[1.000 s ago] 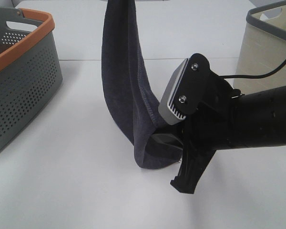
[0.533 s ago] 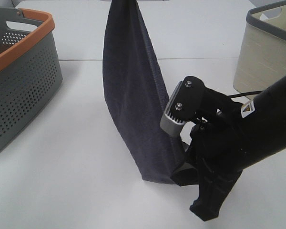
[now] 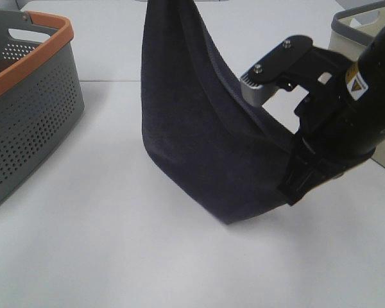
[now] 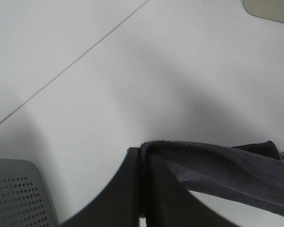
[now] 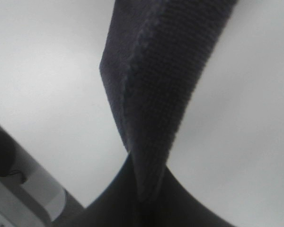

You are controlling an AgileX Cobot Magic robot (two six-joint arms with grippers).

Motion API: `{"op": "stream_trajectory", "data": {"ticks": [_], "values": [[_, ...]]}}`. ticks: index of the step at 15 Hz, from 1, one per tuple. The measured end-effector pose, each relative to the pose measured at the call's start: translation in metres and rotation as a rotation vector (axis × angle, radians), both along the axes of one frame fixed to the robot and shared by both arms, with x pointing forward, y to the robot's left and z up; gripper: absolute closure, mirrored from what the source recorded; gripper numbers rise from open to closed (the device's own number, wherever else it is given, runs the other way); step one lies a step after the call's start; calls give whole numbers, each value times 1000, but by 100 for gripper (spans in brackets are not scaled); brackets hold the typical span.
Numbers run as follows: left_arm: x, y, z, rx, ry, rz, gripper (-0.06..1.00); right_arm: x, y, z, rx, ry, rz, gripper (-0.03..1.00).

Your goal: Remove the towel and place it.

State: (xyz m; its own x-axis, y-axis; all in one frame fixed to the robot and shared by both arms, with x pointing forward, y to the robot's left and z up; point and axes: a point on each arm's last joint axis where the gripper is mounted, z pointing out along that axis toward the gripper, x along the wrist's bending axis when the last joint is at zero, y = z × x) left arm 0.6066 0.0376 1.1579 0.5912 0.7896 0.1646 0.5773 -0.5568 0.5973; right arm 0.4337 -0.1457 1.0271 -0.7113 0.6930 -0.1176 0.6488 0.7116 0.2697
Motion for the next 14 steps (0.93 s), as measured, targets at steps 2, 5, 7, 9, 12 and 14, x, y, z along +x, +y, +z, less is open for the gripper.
{"op": "stream_trajectory", "data": {"ticks": [2,5,7,9,12,14], "values": [[3,4,1,24,-24,39,94,13,-2,17,-59,-116,30,97],[7,9,3,43,-67,104,94,29,-6,37,-133,-292,37,97],[11,8,7,1,-114,116,94,41,-6,48,-154,-456,40,97],[19,11,12,-73,-172,147,94,50,-6,57,-168,-603,59,97],[38,22,11,-121,-239,191,94,76,-13,61,-144,-764,23,97],[50,24,7,-141,-283,194,94,100,-29,62,-100,-810,-41,97]]}}
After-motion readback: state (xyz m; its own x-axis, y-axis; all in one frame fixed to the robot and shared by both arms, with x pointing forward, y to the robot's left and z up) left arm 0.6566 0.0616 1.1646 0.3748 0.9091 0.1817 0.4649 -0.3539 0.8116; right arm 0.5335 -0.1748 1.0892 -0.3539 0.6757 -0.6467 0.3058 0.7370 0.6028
